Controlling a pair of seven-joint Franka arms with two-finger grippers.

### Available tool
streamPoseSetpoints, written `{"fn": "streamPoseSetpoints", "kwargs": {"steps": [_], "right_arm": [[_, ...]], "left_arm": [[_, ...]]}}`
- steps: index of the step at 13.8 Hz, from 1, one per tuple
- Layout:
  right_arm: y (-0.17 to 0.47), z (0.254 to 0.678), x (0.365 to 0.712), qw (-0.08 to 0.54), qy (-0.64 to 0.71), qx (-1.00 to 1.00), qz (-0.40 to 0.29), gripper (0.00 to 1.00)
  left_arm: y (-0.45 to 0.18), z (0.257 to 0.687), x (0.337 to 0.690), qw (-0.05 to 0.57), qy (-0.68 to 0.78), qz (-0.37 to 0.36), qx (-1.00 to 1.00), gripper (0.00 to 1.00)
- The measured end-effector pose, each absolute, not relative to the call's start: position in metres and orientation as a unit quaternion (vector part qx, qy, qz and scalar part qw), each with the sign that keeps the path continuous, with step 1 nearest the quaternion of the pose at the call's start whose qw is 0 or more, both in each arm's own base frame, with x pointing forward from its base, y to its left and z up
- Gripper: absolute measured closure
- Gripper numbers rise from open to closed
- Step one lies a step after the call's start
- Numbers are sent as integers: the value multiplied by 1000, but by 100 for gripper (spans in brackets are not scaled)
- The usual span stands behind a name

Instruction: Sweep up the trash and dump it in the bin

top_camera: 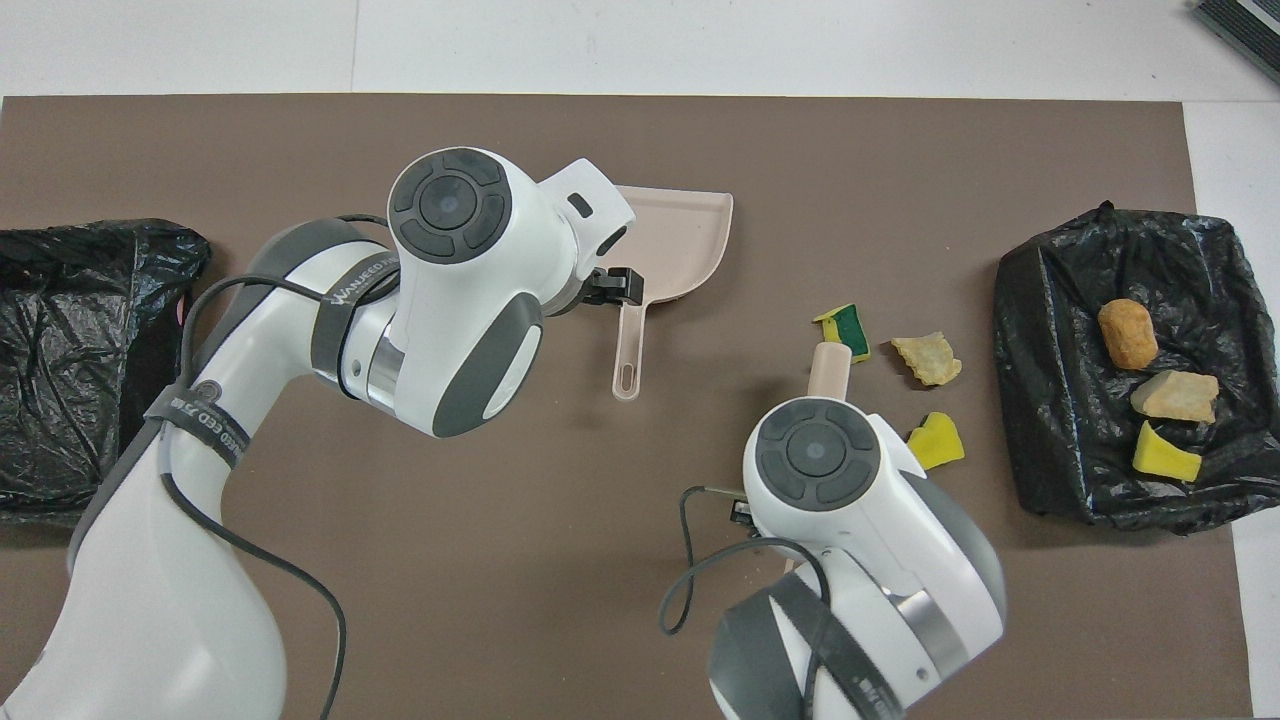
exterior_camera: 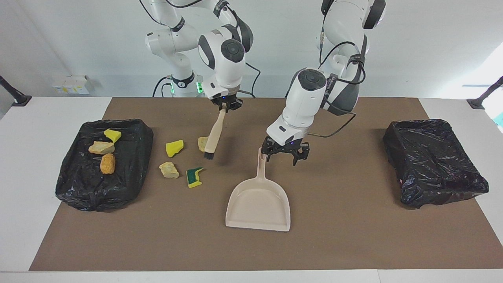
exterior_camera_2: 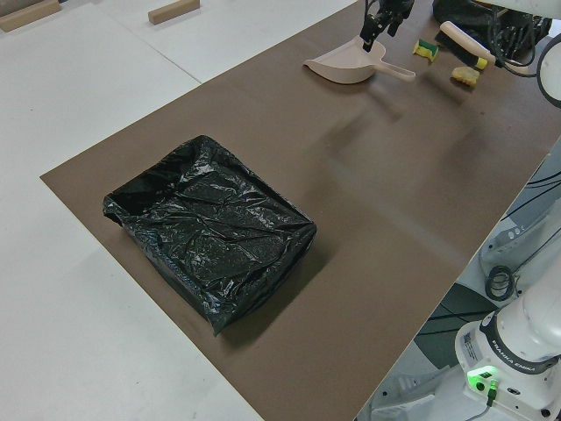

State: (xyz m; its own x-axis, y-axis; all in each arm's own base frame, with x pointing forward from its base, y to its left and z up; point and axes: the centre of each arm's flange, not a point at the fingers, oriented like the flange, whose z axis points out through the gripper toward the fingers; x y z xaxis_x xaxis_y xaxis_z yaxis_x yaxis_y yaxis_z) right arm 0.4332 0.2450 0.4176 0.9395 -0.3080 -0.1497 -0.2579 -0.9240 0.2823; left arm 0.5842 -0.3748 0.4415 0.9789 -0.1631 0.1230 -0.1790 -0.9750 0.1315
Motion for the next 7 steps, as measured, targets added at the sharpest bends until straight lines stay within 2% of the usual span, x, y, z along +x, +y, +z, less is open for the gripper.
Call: {"fn": "streamPoseSetpoints", "kwargs": {"steps": [2,7], "right_arm": [[206,413,452,160,-163,970,-90,74],[105,390,471,175,-173,957,-155,74]], "left_arm": [[-391,428,577,71,-94,51,992,0],[-434,363,556,52,-111,24,992,0]]}}
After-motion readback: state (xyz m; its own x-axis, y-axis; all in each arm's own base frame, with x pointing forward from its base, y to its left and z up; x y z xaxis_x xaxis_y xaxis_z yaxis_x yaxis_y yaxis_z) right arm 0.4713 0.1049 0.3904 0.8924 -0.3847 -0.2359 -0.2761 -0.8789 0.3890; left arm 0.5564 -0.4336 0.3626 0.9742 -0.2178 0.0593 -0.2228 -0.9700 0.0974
